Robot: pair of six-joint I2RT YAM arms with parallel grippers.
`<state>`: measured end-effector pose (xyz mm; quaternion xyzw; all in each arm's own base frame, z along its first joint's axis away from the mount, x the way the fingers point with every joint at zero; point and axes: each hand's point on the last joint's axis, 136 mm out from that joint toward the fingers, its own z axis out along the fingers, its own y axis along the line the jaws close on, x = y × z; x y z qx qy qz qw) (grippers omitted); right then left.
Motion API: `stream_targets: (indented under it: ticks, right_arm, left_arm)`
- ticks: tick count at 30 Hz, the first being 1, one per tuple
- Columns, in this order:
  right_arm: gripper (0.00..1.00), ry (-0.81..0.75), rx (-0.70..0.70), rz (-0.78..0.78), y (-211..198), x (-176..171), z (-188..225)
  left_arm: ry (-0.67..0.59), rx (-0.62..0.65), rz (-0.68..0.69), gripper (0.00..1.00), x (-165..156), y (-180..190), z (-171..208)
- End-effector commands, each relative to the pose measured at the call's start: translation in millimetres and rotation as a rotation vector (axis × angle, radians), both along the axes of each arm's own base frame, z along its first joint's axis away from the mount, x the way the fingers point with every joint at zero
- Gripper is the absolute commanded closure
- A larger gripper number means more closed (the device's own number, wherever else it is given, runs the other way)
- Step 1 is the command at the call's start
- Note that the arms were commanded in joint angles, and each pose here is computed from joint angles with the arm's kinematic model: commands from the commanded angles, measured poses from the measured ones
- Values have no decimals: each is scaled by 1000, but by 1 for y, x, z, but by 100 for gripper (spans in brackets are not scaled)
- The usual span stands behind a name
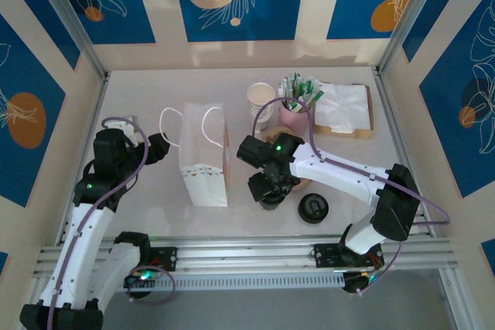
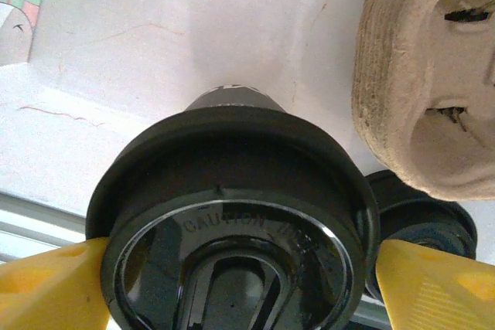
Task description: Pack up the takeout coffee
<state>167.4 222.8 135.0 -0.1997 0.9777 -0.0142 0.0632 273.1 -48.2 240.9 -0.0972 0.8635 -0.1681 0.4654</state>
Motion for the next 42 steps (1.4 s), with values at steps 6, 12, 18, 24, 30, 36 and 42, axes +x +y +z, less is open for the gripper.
stream_targets:
  ticks: [6,12,18,24,30,36,42]
  right_arm:
    - [23,-2,24,-9,-2,-5,7]
    - [24,-2,13,-6,-2,-7,6]
    - [29,12,17,-19,4,-9,3]
    - [27,5,-62,-42,-2,-7,0]
    - [28,31,-23,-54,4,-9,-3]
    - [24,64,24,-120,4,-8,-2]
    - [1,77,86,-139,9,-10,3]
  left_arm:
    - [6,-13,8,20,2,1,-3]
    - [6,-13,9,20,2,1,-3]
    - [4,-13,7,20,1,1,-3]
    - [5,-14,10,20,1,1,-3]
    - [2,-13,12,20,1,2,-2]
    - [2,-14,10,20,1,1,-2]
    - [1,-15,8,20,1,1,-2]
